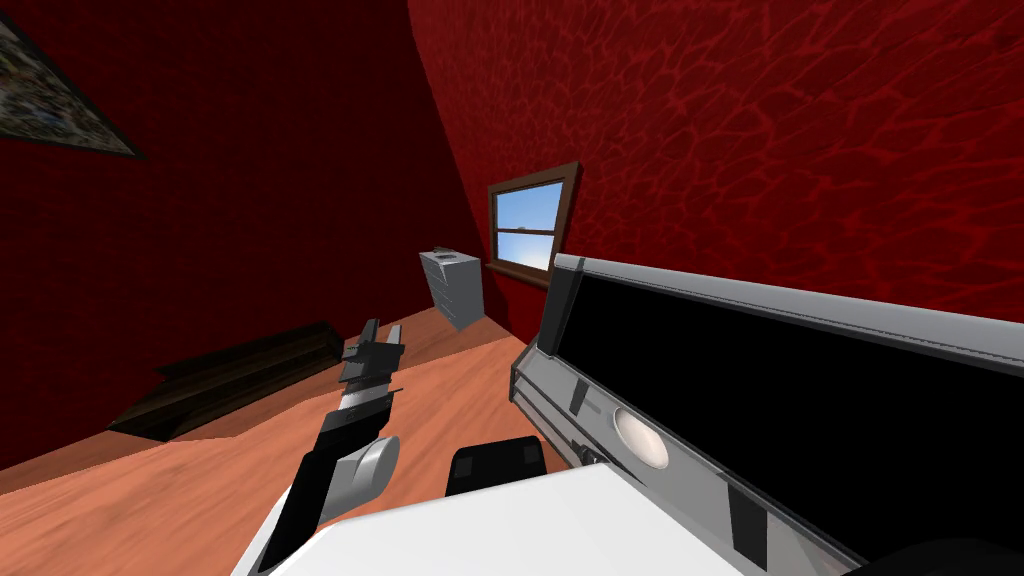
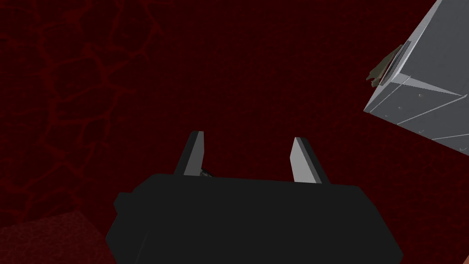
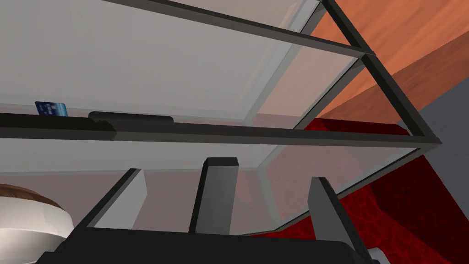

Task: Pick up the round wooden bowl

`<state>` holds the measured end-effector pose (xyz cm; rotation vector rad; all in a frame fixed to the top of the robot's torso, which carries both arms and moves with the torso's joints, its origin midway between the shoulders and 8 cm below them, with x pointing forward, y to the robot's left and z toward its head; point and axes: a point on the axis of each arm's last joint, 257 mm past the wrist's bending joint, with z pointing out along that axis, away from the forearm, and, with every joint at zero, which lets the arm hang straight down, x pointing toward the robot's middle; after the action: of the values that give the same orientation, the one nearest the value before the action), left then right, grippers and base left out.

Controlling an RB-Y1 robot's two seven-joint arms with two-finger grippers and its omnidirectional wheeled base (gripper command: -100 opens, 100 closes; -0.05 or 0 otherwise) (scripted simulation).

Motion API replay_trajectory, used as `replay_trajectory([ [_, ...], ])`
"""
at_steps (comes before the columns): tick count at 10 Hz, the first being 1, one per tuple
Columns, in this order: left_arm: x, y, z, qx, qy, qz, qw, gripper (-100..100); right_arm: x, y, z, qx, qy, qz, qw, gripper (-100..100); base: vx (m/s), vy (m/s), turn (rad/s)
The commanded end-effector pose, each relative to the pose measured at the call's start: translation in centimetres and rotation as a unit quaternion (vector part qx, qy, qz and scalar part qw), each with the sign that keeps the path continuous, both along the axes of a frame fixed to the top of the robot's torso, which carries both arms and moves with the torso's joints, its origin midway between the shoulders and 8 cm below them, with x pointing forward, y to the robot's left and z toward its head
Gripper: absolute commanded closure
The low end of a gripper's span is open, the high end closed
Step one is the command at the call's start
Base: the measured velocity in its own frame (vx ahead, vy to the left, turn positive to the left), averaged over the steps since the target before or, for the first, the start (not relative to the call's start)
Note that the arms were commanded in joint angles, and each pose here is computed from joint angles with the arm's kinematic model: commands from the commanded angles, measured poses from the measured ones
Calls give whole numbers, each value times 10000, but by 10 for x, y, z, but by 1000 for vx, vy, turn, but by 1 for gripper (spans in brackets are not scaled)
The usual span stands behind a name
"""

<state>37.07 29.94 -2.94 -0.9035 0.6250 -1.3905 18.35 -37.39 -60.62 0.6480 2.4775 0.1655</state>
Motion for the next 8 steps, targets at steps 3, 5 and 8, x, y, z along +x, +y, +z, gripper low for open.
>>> replay_trajectory([
  [3,0,0,0,1,1,2,10000,0,-33,-24,-20,-385,472,144,9980,-100,0,-2,78],
  [5,0,0,0,1,1,1,10000,0,-56,-43,-28,-622,771,222,9948,-100,0,-4,196],
  [8,0,0,0,1,1,2,10000,0,-85,-67,-35,-886,1129,269,9893,-100,2,-15,145],
])
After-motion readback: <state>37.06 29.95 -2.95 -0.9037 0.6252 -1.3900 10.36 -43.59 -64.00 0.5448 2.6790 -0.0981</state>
